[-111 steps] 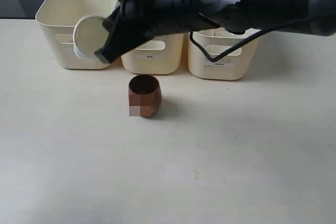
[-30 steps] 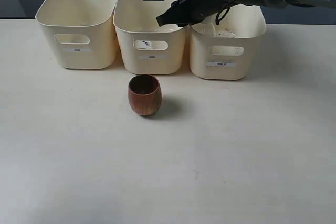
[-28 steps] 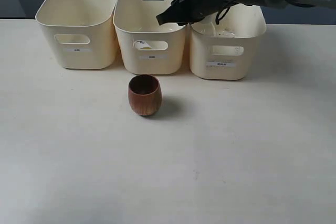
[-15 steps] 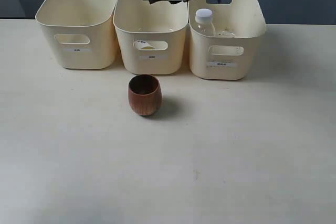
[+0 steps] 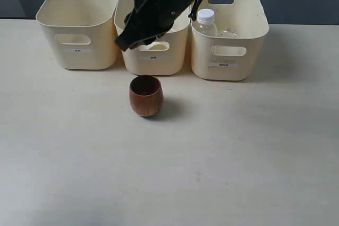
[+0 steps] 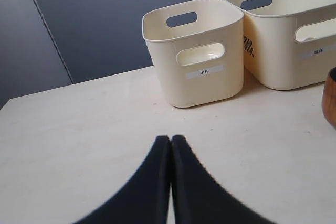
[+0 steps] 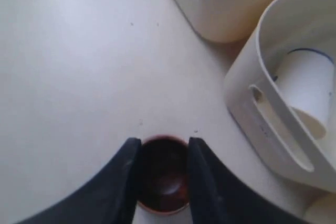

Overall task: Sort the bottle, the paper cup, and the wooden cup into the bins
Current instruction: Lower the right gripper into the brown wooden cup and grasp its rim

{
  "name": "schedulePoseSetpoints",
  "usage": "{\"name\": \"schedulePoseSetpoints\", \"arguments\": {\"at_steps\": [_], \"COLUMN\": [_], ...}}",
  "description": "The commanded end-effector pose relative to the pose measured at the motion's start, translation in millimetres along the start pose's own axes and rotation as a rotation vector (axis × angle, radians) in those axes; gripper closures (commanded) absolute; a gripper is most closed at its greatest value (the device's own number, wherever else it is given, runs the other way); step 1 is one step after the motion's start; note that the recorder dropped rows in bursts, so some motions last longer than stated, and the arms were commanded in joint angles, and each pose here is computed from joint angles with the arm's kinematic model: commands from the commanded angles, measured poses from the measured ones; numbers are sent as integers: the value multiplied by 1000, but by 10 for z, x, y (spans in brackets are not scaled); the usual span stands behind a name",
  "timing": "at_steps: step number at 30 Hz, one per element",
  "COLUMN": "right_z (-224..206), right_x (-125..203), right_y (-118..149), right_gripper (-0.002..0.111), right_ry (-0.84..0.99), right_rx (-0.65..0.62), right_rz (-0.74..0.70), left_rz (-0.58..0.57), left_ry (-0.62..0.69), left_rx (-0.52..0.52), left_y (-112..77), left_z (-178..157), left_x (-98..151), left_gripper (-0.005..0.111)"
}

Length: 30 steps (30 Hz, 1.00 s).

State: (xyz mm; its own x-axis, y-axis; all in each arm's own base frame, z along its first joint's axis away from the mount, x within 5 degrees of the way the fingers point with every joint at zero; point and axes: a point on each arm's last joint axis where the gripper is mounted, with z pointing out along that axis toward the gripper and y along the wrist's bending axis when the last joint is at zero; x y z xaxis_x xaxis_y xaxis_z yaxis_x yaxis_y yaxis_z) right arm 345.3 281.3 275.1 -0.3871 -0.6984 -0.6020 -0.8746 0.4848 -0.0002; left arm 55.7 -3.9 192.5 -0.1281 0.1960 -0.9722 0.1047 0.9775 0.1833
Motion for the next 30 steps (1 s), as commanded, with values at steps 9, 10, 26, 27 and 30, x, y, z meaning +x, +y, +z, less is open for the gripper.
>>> {"name": "schedulePoseSetpoints", "arguments": {"at_steps": [9, 10, 26, 27, 30], "right_z": [320, 363, 826, 826, 805], "right_x": [194, 212, 424, 426, 417], "right_y": [-26, -32, -118, -121, -120], "right_gripper": [59, 59, 59, 59, 59], "right_ry": [149, 156, 230, 231, 230], "right_rx": [-34, -37, -23, -20, -18], "right_rz": [-18, -15, 20, 24, 21], "left_rz": [-1, -1, -1, -1, -1], "left_ry": [-12, -12, -12, -12, -12], "left_rx": [6, 6, 6, 6, 6], "left_y": [-4, -4, -4, -4, -4], "left_z": [-3, -3, -3, -3, -3], "left_x": [-5, -5, -5, -5, -5], "left_gripper": [107, 107, 107, 107, 107]}}
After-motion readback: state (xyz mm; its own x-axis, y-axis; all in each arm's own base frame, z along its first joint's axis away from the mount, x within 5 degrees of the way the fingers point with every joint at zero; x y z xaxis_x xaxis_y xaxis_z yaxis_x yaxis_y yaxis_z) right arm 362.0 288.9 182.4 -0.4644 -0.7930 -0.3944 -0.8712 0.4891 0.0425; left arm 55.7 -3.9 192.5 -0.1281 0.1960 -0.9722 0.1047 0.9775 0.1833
